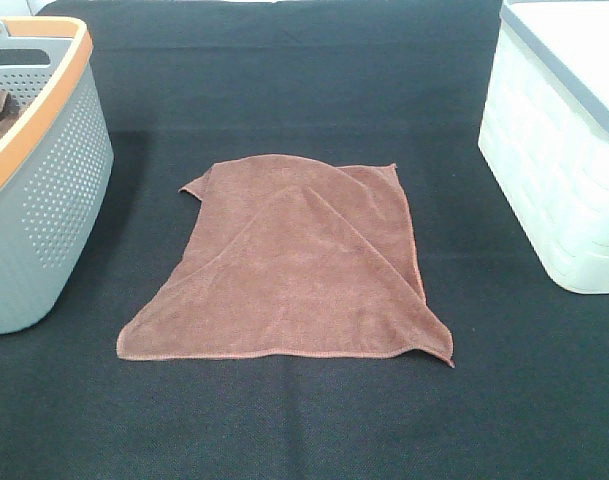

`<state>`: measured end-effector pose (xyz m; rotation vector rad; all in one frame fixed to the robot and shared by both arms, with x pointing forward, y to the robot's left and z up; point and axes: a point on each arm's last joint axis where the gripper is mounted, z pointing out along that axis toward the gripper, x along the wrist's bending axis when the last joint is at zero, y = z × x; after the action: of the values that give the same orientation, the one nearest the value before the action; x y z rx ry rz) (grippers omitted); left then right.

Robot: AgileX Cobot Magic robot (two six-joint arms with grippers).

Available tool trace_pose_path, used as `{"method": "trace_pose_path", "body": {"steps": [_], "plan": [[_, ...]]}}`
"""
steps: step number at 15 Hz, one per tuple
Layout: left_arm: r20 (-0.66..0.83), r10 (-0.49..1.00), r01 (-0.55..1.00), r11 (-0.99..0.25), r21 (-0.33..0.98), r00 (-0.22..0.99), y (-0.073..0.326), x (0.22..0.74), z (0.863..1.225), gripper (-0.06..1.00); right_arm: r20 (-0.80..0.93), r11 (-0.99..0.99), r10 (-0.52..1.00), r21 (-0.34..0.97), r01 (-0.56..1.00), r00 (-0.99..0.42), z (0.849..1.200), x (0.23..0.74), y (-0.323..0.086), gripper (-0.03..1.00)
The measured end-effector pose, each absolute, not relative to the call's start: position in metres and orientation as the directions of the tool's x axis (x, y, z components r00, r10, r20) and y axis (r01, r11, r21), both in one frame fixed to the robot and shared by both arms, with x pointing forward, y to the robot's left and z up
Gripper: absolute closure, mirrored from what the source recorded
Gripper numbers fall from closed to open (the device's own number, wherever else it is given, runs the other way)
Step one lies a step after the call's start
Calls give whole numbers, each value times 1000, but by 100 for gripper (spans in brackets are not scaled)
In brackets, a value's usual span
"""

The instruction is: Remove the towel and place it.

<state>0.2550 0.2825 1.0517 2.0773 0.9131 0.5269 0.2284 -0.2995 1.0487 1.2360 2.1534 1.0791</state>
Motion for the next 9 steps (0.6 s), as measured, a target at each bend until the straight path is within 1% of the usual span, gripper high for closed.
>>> {"method": "trace_pose_path", "body": {"steps": [4,9], "plan": [[41,750,430,-421,799,660,281,254,1052,0,15,318,862,763,563,-507,1045,244,-292,38],[30,748,432,-415,801,663,281,254,1052,0,17,325,862,749,578,-506,1044,246,-290,38]]}}
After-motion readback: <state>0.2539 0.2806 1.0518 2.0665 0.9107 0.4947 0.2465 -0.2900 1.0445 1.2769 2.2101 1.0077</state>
